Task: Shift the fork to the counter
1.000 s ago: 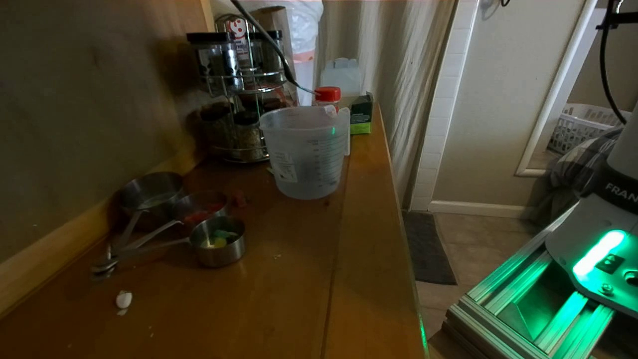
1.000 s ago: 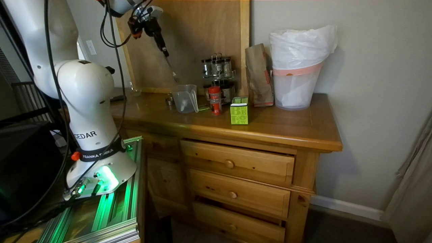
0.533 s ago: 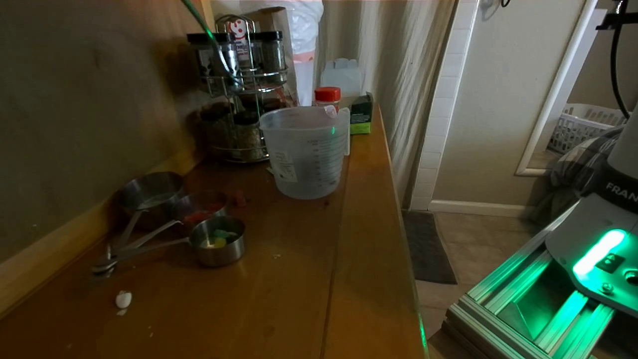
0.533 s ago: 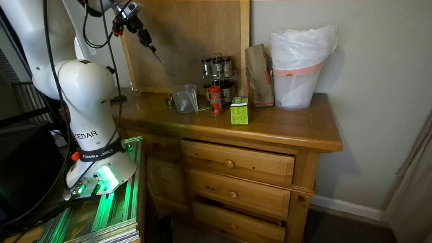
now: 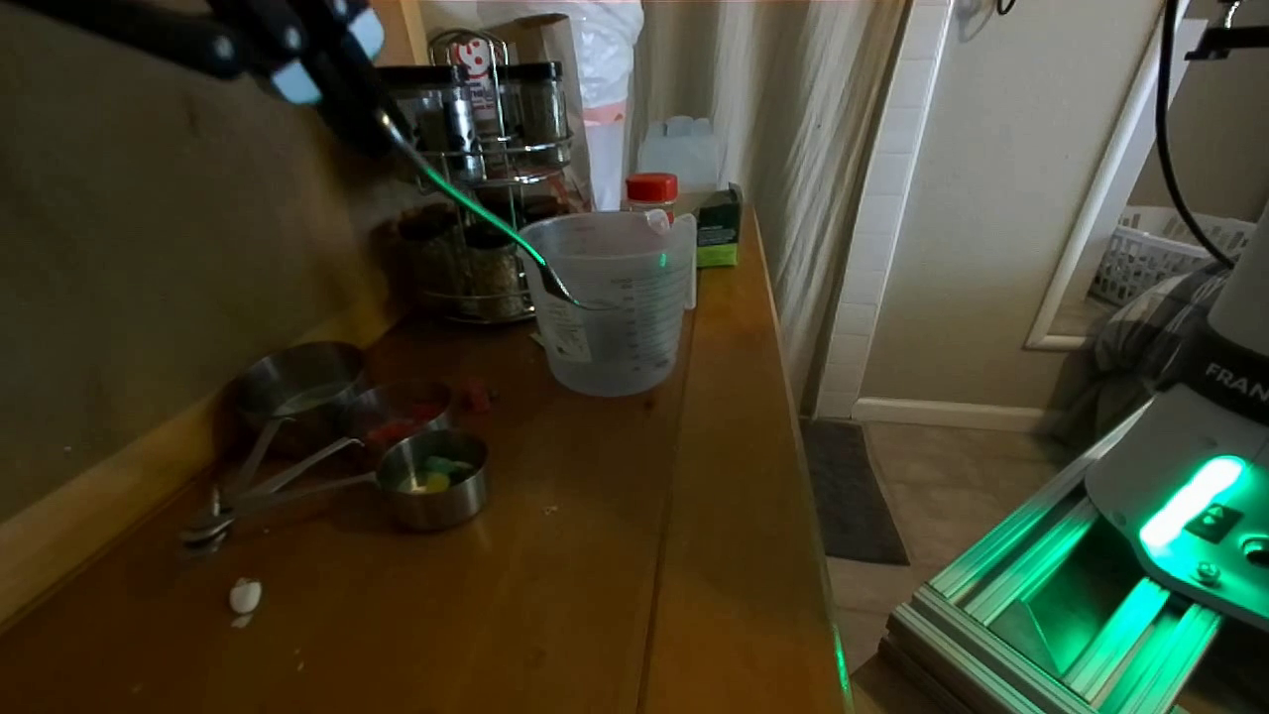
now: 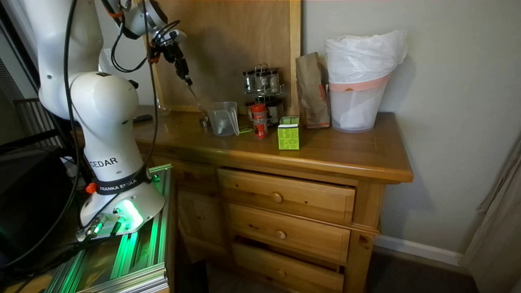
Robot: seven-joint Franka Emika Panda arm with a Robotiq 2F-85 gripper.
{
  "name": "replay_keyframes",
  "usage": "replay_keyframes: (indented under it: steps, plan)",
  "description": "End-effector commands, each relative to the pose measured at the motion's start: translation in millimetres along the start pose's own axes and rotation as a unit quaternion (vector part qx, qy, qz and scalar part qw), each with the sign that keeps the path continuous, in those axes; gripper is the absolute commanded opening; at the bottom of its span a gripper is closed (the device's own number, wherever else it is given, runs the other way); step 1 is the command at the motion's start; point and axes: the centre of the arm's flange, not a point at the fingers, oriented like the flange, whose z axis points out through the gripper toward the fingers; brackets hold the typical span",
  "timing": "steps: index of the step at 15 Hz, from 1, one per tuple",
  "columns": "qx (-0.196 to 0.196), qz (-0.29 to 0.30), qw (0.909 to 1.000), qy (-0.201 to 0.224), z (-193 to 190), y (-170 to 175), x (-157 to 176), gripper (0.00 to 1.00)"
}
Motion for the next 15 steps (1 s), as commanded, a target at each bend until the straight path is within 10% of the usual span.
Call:
replay_keyframes:
  steps: [1,15]
  plan:
    - [0.007,-0.018,0.9952,-0.096,29.6,-31.9,25.1,0.02]
    - [-0.034,-0.027,0.9913,-0.124,77.2,-88.0,4.8,0.02]
